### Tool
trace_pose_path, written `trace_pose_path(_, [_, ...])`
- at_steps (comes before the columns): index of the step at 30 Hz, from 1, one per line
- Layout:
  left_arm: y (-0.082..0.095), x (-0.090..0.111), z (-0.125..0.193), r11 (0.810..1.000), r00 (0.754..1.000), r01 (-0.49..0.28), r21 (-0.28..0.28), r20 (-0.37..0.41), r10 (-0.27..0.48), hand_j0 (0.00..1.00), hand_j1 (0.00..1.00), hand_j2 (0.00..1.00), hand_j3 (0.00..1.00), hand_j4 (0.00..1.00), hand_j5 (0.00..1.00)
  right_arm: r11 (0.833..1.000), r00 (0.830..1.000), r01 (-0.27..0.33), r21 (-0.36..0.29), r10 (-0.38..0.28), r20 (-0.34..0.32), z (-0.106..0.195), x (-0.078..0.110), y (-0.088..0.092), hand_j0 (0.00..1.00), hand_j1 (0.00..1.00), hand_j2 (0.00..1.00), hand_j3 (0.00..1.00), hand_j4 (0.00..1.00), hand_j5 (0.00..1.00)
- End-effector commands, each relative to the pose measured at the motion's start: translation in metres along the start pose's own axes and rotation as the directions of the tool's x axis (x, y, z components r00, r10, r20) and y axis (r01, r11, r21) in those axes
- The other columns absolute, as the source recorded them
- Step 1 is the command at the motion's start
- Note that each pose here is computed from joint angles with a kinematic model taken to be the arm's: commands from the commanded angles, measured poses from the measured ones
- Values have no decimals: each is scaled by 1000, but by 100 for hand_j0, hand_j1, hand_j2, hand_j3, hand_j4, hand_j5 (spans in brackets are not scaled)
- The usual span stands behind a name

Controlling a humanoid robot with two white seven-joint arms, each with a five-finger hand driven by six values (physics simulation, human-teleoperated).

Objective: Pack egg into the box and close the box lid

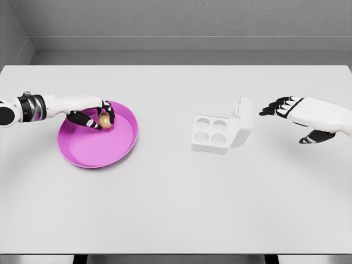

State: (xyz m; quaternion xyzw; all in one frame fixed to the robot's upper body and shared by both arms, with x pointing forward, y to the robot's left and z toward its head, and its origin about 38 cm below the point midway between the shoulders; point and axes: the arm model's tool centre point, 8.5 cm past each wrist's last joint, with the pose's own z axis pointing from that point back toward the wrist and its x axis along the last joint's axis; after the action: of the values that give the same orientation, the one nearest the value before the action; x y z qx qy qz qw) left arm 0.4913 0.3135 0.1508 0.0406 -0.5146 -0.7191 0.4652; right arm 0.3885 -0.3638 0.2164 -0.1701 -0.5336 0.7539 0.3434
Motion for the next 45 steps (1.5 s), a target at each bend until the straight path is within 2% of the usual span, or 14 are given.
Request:
trace_pose_path(1, [2,1,0,1000,1000,-5,10,5,5,45,45,45,45,45,45,1000,1000,5,-3,-5,0,0,0,0,100,100,100,100,100,100])
trace_pose_path(16, [28,15,-2,996,999,-3,87,50,-1,44,44,44,44,44,44,1000,1000,5,-3,-5,0,0,0,0,100,100,100,100,100,100])
trace_pose_path(30, [35,50,-44,996,989,-5,92,151,-9,44,44,44,44,44,44,1000,1000,4,-2,-4,0,0,0,0,100,100,100,100,100,100])
trace_pose_path(35, [37,53,-47,995,987,-6,95,159,-9,43,43,43,43,43,43,1000,1000,4,-2,-4,0,0,0,0,100,100,100,100,100,100])
trace_pose_path(45, [38,73,-69,996,978,-1,86,209,-17,43,43,43,43,43,43,1000,1000,4,-2,-4,0,0,0,0,100,100,100,100,100,100])
